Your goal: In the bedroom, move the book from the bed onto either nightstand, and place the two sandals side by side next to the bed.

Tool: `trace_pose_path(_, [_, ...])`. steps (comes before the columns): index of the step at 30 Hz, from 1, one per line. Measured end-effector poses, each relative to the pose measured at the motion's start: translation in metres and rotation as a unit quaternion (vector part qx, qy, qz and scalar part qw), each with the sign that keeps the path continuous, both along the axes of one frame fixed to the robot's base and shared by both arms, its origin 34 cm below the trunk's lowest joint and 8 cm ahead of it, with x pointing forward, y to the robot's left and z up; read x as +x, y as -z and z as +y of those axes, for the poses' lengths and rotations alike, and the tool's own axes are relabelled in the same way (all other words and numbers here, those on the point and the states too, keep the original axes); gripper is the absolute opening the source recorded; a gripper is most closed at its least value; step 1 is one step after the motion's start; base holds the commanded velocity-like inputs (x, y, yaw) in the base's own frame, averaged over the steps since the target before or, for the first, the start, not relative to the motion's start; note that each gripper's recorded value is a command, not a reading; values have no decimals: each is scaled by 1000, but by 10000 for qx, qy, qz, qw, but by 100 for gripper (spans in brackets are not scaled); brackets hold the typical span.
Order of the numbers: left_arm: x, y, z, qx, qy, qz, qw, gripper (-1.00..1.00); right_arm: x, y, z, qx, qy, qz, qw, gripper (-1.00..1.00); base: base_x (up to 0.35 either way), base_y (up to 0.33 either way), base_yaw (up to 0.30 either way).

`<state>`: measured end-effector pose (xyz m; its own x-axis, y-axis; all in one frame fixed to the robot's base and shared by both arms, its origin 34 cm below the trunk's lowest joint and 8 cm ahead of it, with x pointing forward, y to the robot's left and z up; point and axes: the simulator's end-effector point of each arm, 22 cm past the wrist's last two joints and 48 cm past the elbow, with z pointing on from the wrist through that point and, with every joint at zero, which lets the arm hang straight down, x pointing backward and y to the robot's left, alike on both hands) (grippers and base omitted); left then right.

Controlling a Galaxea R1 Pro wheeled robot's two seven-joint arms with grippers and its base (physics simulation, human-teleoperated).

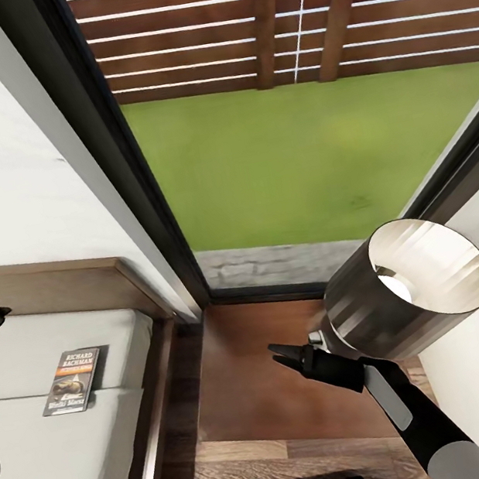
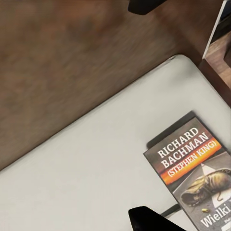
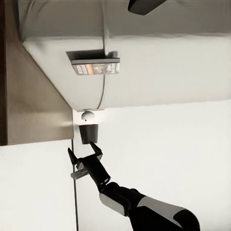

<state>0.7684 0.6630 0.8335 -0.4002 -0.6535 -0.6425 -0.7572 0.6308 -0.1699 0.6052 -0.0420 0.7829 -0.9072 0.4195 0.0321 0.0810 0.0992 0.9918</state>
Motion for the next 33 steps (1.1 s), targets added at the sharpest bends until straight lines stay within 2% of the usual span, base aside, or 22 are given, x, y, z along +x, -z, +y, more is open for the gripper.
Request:
trace_pose_path(12, [1, 4, -1, -1, -2, 11, 10000, 100, 1, 3, 0, -2, 0, 0, 10000, 100, 0, 0, 0])
trace_pose_path(33, [2, 37, -5, -90, -3, 95, 9999, 100, 6, 26, 0, -3, 0, -3, 10000, 100, 0, 0, 0])
